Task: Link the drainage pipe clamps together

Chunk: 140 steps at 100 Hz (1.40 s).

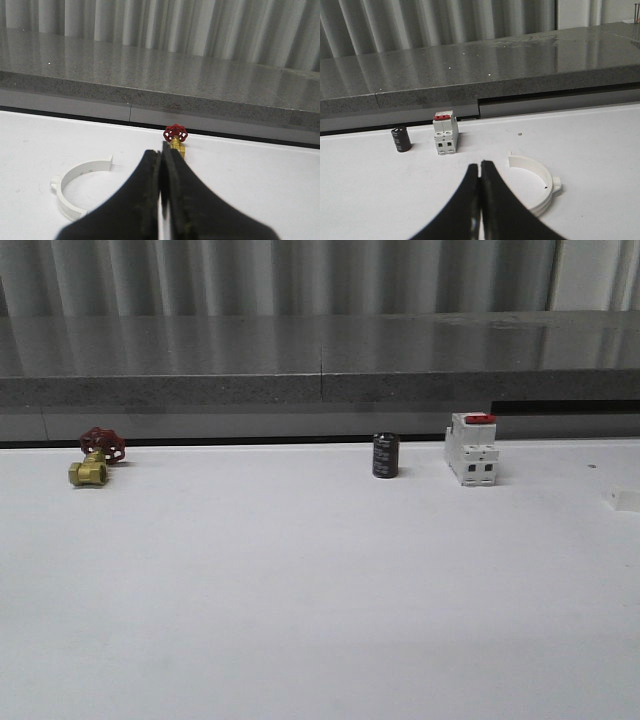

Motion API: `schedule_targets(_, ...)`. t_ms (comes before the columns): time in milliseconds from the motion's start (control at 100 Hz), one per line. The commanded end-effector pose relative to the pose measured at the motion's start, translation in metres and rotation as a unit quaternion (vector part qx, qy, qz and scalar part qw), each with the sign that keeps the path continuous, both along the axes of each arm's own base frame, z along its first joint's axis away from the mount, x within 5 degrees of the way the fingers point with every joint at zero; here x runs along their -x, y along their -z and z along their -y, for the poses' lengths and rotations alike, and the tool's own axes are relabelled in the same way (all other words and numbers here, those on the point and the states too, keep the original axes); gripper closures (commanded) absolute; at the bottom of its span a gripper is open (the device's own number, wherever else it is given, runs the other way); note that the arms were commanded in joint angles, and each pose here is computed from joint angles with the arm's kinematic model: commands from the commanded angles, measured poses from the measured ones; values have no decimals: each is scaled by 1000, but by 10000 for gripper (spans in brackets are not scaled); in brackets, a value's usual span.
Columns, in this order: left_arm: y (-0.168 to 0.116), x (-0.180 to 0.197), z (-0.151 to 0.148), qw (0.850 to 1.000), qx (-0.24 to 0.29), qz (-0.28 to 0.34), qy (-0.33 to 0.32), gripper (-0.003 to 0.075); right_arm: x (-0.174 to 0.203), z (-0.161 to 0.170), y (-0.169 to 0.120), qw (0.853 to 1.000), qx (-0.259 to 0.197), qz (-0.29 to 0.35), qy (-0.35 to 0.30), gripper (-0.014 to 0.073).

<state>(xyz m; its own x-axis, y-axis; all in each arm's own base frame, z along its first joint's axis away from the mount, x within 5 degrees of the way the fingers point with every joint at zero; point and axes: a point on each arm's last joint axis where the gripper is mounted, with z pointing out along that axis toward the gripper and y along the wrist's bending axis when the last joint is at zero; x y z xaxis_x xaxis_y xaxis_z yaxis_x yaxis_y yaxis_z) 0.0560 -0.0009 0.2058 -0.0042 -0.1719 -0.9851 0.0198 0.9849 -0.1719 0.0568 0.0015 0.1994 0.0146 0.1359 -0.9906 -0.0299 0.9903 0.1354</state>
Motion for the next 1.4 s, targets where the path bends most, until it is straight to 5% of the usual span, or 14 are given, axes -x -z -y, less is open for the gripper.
schedule_targets(0,7,1,1,999,5,32,7,741,3,0,-15,998,5,61,0,662)
schedule_targets(410,4,1,1,999,-3,38,7,741,3,0,-15,998,5,61,0,662)
schedule_targets(660,-36,5,0,999,-2,42,2,741,3,0,-15,998,5,61,0,662)
schedule_targets(840,-75,-8,-1,998,-1,-56,-6,741,3,0,-15,998,5,61,0,662)
schedule_targets(1030,-103,-46,-1,982,-5,-188,-13,741,3,0,-15,998,5,61,0,662)
schedule_targets(1390,-92,-110,1,951,-16,-308,-15,741,3,0,-15,998,5,61,0,662)
